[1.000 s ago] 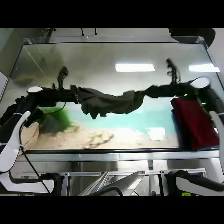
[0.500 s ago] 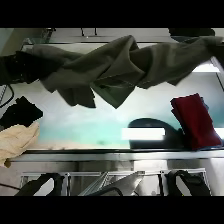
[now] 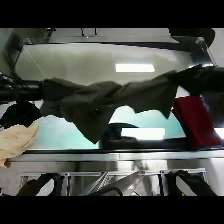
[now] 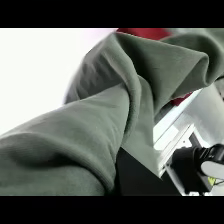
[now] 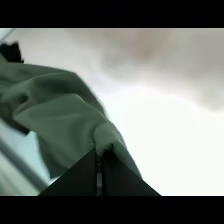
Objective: Fold the shirts.
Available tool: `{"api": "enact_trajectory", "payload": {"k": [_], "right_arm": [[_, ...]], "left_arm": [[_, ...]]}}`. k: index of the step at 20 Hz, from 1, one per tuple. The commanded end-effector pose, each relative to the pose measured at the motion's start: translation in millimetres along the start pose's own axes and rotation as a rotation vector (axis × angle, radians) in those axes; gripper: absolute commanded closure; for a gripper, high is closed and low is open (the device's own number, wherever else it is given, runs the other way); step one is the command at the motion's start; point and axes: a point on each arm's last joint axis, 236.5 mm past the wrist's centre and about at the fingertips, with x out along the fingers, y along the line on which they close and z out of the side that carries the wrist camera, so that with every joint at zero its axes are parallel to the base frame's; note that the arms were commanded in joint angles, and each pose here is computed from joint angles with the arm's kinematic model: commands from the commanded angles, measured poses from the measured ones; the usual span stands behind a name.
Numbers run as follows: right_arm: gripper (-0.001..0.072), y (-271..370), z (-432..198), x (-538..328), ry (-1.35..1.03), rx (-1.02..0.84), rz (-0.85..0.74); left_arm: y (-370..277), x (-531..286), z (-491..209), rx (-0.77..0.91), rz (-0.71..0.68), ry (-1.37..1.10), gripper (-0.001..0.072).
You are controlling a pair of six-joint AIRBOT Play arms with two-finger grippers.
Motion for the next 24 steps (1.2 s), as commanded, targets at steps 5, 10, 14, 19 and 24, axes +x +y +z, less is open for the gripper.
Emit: {"api": "enact_trajectory", "payload": {"k": [5,10,14,19,24], "right_arm": [[0.0695,-88,-150,142,0.384,0.356,0.107],[0.0694,-118,-188,173,0.462,0.447,0.102],[0.0695,-130,-189,170,0.453,0.445,0.068],[0.0694,-139,-190,161,0.450,0.469,0.062],[0.0694,-136,-184,162,0.428,0.462,0.083]], "left_arm": [[149,118,-85,-0.282,0.077,0.239,-0.0004],[189,109,-92,-0.432,0.021,0.307,0.0015],[165,86,-116,-0.520,-0.058,0.428,0.0018],[155,86,-202,-0.598,0.090,0.550,0.0019],[147,117,-248,-0.598,0.174,0.564,0.0019]]}}
